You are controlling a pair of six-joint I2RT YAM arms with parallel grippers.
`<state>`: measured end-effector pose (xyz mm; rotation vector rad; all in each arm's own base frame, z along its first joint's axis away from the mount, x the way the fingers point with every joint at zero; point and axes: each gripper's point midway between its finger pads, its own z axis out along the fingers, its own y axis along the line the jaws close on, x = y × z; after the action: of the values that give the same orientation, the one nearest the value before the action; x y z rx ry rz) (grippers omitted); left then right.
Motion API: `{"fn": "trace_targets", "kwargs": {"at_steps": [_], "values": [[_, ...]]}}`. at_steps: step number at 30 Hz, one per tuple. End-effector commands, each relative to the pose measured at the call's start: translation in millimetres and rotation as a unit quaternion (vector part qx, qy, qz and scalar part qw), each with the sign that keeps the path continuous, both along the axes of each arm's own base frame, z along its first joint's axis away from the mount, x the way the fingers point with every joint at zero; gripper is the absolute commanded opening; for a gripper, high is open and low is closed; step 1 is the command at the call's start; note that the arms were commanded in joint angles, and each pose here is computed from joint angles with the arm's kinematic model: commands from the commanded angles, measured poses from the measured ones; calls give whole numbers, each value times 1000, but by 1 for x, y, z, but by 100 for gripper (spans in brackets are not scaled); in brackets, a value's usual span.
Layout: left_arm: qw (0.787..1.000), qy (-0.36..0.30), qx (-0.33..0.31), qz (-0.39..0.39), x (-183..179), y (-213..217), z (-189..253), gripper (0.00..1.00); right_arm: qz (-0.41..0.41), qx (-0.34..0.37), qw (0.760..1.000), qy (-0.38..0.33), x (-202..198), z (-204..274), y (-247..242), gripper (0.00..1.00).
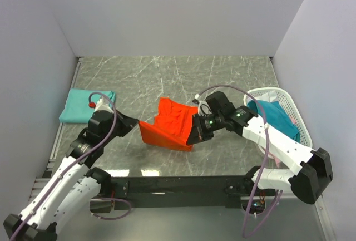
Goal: Fold and stack the t-shirts
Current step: Fold the tshirt
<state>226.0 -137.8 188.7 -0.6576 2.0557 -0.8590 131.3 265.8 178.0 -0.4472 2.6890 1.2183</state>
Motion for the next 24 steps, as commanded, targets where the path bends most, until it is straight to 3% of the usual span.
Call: {"fn": "trace_targets", "kwargs": {"at_steps": [1, 14, 24], "values": [[997, -64, 8, 30, 31, 4, 35, 1, 17, 26, 1000, -5, 5, 17, 0, 0], [997, -55, 46, 39, 84, -11, 30, 1, -79, 9, 995, -62, 89, 18, -17, 0], [995, -34, 80, 42, 125, -23, 13, 1, -108, 17, 993, -43, 128, 6, -24, 0]]}}
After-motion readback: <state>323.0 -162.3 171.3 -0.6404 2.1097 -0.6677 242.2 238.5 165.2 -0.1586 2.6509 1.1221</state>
